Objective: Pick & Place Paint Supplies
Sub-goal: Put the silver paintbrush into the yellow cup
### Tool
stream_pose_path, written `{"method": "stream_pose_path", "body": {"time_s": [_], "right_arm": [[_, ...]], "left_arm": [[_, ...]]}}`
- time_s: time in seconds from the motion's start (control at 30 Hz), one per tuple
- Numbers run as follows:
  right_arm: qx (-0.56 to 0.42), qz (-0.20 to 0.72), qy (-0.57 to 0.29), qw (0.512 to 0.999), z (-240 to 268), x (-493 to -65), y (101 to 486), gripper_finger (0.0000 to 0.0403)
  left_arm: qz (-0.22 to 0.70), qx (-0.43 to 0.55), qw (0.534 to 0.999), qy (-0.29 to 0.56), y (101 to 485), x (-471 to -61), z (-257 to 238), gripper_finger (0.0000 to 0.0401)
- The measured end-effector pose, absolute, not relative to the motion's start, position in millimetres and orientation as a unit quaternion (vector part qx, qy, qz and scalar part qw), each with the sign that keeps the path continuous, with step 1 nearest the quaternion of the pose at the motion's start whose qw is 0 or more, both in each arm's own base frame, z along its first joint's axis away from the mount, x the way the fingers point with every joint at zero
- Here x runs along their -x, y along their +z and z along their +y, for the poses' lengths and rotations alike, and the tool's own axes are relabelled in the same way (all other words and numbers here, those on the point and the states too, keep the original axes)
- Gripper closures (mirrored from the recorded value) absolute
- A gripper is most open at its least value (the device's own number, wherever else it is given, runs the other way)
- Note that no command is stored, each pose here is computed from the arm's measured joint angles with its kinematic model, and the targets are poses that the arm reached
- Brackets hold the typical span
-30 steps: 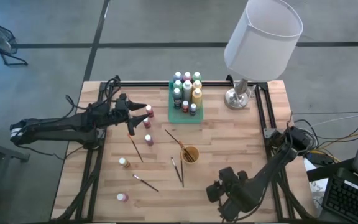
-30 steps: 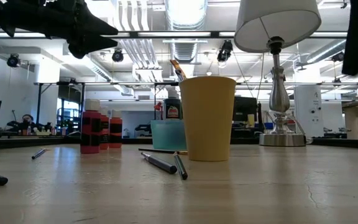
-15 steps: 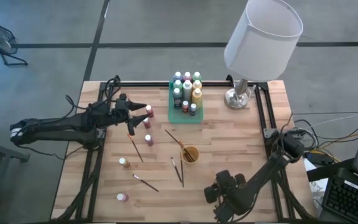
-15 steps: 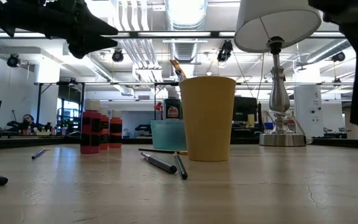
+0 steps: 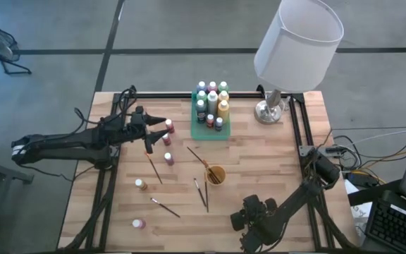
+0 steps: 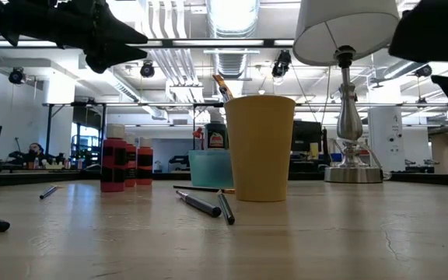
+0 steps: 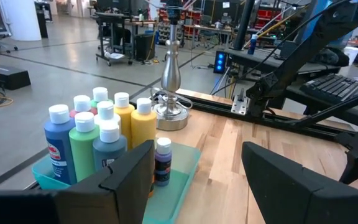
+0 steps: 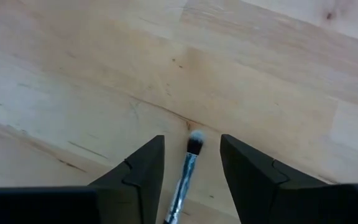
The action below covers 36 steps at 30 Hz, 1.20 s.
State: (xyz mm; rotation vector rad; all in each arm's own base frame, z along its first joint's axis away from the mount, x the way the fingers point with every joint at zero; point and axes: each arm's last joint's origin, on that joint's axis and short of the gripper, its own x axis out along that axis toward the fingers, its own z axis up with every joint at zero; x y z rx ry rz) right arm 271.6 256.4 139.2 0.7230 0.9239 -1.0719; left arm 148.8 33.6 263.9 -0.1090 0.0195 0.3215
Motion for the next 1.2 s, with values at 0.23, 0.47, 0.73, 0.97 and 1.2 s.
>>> {"method": "stream_pose_path", "body": {"time_s": [0.23,0.47,0.73,0.97,1.2], "right_arm": [[-0.32,0.416,-0.484,0.7,255,-274,132,0.0266],[-0.314,0.421,-0.489,0.696,256,-275,124,0.0287],[-0.315,0.425,-0.49,0.693,256,-275,124,0.033],[-0.312,0.426,-0.49,0.694,256,-275,124,0.0376],[-0.311,0.426,-0.49,0.694,256,-275,125,0.039]], "left_arm": [[0.01,0.054,0.986,0.16,264,-149,34,0.0153],[0.01,0.054,0.986,0.16,264,-149,34,0.0153],[0.01,0.054,0.986,0.16,264,-149,34,0.0153],[0.01,0.054,0.986,0.16,264,-149,34,0.0153],[0.01,0.054,0.986,0.16,264,-149,34,0.0153]]}}
